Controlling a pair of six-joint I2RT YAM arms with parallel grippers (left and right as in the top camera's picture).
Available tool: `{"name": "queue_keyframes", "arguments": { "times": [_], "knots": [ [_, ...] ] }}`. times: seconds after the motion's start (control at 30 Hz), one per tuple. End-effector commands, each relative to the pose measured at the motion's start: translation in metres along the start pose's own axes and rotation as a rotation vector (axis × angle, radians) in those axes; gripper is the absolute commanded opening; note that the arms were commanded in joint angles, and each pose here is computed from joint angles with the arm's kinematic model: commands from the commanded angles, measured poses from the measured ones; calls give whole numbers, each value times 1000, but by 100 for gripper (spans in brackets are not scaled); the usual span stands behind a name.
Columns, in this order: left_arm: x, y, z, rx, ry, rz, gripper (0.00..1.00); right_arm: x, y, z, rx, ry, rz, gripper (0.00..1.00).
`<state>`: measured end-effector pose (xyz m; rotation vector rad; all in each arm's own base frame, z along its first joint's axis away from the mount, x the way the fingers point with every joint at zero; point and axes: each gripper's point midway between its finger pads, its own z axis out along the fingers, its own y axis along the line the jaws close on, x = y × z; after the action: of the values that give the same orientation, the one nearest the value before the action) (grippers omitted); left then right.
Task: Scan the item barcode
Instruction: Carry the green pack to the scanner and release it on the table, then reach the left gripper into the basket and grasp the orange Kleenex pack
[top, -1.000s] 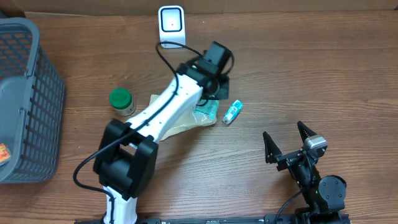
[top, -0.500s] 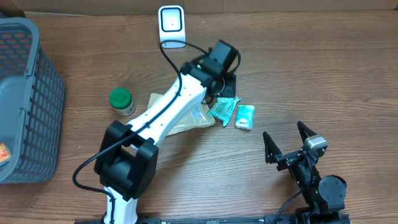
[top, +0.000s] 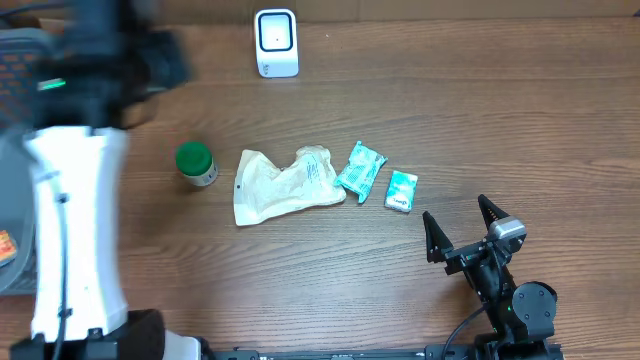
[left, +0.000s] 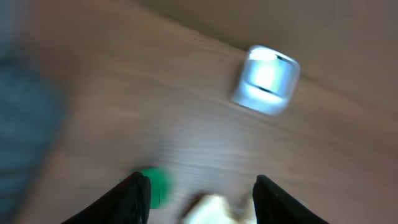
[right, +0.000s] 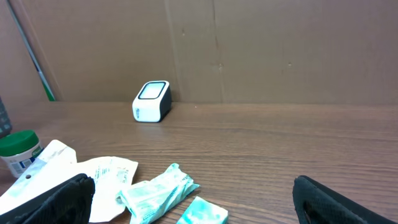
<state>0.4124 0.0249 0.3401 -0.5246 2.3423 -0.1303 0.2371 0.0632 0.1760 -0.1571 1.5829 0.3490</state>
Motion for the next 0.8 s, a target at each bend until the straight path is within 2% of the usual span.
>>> {"name": "queue_keyframes", "arguments": {
  "times": [0.0,0.1,0.17,0.23,0.33,0.57,0.7,0.77],
  "knots": [
    [-14,78,1,-145,-2,-100,54,2,0,0,-2,-3,2,100],
    [-19,151,7,-263,3,-227,52,2,0,0,-2,-3,2,100],
    [-19,183,15,-310,-3,-279,44,2,0,0,-2,-3,2,100],
    [-16,211,25,-356,-4,-318,44,2,0,0,-2,-3,2,100],
    [9,277,46,-514,41,-391,45,2,0,0,-2,-4,2,100],
    [58,342,66,-608,167,-443,53,2,0,0,-2,-3,2,100],
    [78,370,73,-628,223,-376,53,2,0,0,-2,-3,2,100],
    [86,389,74,-657,227,-336,58,2,0,0,-2,-3,2,100]
  ]
}}
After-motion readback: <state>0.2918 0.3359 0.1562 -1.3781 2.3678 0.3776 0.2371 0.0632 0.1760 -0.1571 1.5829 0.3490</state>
